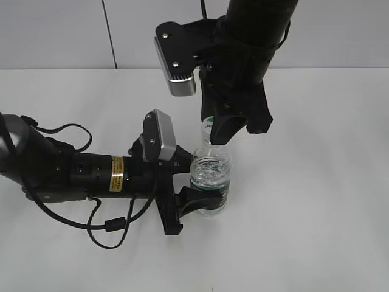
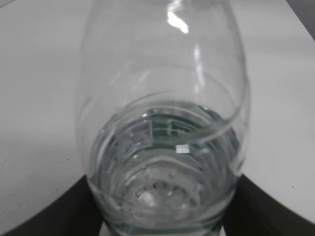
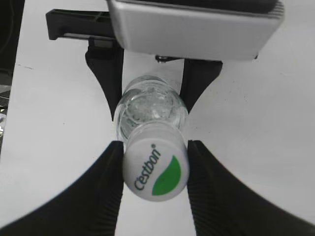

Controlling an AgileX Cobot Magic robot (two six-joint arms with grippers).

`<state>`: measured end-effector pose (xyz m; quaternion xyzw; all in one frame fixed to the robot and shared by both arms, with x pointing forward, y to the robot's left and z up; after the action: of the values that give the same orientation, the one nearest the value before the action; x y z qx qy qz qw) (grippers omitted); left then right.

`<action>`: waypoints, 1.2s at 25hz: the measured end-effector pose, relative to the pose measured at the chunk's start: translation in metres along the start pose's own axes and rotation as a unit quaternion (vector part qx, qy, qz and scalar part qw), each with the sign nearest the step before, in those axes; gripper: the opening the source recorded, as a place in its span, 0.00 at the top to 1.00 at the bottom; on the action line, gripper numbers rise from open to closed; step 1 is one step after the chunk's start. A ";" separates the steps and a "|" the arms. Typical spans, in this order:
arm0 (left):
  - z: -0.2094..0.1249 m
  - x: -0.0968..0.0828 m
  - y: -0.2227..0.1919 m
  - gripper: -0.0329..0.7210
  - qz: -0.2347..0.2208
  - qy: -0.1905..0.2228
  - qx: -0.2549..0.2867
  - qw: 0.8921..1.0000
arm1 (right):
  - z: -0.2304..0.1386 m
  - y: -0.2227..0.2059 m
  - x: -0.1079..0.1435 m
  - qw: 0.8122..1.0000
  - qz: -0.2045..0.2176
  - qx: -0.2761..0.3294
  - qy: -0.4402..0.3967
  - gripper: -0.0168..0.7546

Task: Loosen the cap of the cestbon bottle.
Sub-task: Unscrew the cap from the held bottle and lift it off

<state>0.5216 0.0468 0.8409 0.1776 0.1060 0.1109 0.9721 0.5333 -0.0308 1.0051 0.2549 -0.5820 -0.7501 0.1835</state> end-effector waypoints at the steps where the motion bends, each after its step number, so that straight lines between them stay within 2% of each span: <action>1: 0.000 0.000 0.000 0.41 0.000 0.000 0.000 1.000 | 0.000 0.000 0.000 1.000 0.000 0.000 0.004 0.59; 19: 0.000 0.000 0.000 0.41 0.000 0.001 -0.001 1.000 | 0.004 0.029 0.005 0.999 -0.035 0.003 0.017 0.60; 25: 0.000 0.000 0.000 0.41 0.000 0.001 -0.001 1.000 | 0.005 0.043 0.007 0.998 -0.052 0.005 -0.036 0.60; 30: 0.000 0.000 0.000 0.41 0.000 0.001 -0.001 1.000 | -0.002 0.050 0.008 0.986 -0.066 0.029 -0.150 0.60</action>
<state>0.5218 0.0468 0.8411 0.1767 0.1063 0.1115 0.9721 0.5267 -0.0501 1.0515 0.1826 -0.6062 -0.7732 0.0374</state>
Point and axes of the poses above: a point on each arm's last joint axis where the gripper is mounted, y pointing back along that axis away from the gripper, x along the wrist's bending axis when the last joint is at zero, z = x × y, the point moved 4 cm from there along -y, pointing out along that axis toward the gripper, and after that the axes turned 13 degrees about y, right-handed, at the moved point
